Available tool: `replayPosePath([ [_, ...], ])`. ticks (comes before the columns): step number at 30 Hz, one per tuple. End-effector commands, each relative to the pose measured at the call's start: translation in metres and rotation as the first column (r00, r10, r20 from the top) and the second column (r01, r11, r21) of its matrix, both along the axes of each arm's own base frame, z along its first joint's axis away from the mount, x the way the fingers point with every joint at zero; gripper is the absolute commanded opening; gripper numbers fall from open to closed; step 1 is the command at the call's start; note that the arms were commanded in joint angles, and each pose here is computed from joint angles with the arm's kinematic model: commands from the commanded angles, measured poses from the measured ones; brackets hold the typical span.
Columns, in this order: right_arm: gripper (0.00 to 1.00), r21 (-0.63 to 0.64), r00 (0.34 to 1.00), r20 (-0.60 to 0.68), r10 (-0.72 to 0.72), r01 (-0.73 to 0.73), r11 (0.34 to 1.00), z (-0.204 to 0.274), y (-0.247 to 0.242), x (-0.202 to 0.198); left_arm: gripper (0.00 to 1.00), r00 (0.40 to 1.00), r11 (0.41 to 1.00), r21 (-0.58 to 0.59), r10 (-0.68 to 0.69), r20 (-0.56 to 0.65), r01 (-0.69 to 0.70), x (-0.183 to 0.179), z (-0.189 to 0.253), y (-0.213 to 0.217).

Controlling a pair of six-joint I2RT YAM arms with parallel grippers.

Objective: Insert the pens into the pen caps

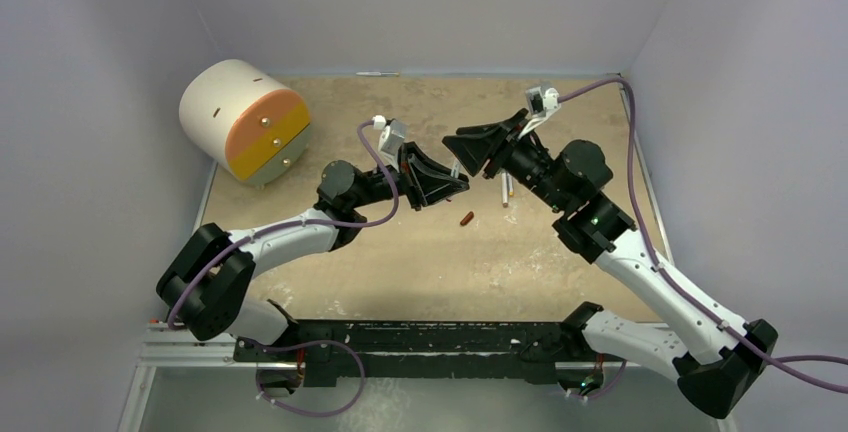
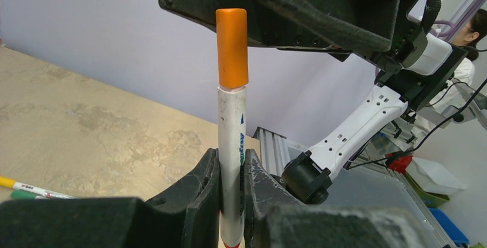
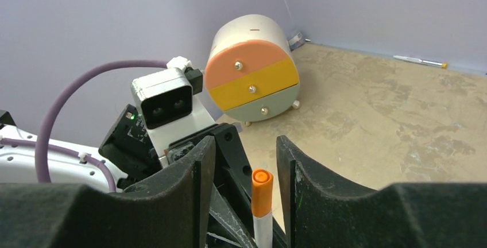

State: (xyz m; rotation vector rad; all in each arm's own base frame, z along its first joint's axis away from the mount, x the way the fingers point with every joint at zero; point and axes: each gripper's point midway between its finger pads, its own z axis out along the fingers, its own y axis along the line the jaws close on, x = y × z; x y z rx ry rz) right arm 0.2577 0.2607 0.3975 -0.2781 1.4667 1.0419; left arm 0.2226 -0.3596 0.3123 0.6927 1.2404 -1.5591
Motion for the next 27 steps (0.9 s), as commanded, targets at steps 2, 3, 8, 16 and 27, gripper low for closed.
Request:
replayPosePath([
  [2,0.41,0.021,0.998,0.064,0.020,-0.021,1.000,0.023,0.000,-0.005,0.00,0.997,0.998,-0.054,-0.010,0.073,0.014,-0.004,0.025,0.000],
  [3,0.40,0.022,0.998,0.058,0.018,-0.019,1.000,0.021,0.000,-0.004,0.00,0.997,0.998,-0.055,-0.010,0.073,0.014,-0.004,0.025,0.000],
  [8,0.29,0.023,0.999,0.046,0.005,-0.007,1.000,0.019,-0.002,-0.003,0.00,0.998,0.998,-0.057,-0.006,0.069,0.010,-0.003,0.025,0.001],
  [16,0.30,-0.002,1.000,0.030,0.008,-0.008,1.000,0.008,0.000,-0.001,0.00,0.998,0.998,-0.067,-0.006,0.056,0.010,-0.003,0.026,0.000],
  [27,0.35,-0.022,1.000,0.018,-0.003,0.004,1.000,-0.002,0.001,0.003,0.00,0.998,0.997,-0.081,-0.014,0.055,0.018,-0.004,0.029,0.000],
])
